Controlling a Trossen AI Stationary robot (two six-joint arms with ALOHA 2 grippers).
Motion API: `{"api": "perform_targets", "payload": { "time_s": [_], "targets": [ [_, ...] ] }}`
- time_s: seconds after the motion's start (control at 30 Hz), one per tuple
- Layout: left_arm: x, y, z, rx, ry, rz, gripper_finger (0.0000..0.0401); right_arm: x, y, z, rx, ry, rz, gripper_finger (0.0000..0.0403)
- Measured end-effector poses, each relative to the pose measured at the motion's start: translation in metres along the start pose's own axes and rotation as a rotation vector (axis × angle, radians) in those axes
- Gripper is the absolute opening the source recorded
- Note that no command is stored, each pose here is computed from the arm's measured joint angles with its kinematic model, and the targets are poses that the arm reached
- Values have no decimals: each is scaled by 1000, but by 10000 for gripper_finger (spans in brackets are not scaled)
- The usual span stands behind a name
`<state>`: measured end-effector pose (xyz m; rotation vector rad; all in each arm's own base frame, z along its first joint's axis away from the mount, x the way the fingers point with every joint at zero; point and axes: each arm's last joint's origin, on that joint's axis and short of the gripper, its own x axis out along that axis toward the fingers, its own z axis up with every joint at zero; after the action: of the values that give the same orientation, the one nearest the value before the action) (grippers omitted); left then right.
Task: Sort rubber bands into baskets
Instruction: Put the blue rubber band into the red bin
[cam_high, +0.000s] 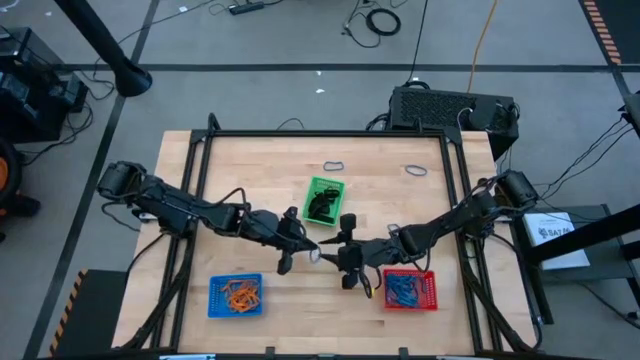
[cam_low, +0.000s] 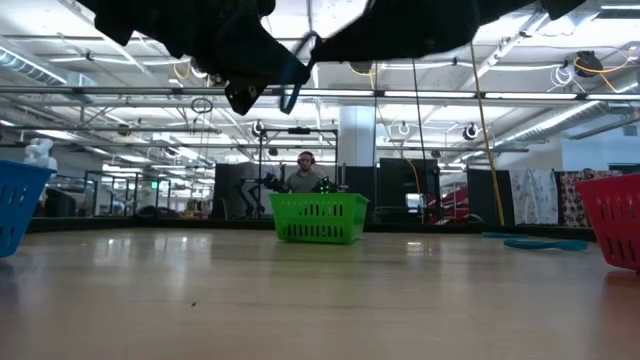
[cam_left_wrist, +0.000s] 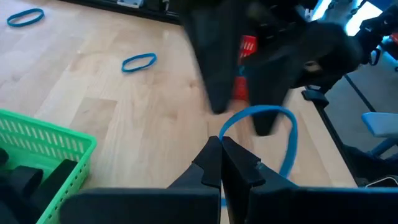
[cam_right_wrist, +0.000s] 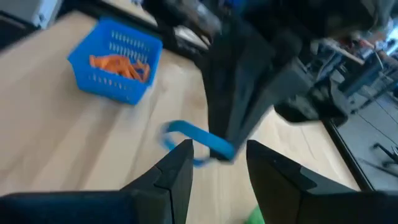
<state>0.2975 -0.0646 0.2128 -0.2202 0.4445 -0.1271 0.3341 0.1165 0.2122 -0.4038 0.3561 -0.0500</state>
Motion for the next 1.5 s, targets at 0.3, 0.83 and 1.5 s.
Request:
{"api": "perform_targets", "payload": {
  "time_s": [0.3, 0.83, 1.5],
  "targets": [
    [0, 2, 0, -4, 5, 8, 2, 1, -3, 4, 1, -43, 11, 137],
    [0, 2, -3, -1, 37, 0, 33, 21, 2, -11, -52, -53, 57, 5],
    [-15, 16, -30, -48, 354, 164, 122, -82, 12, -15, 602, 647, 533, 0]
  ]
}}
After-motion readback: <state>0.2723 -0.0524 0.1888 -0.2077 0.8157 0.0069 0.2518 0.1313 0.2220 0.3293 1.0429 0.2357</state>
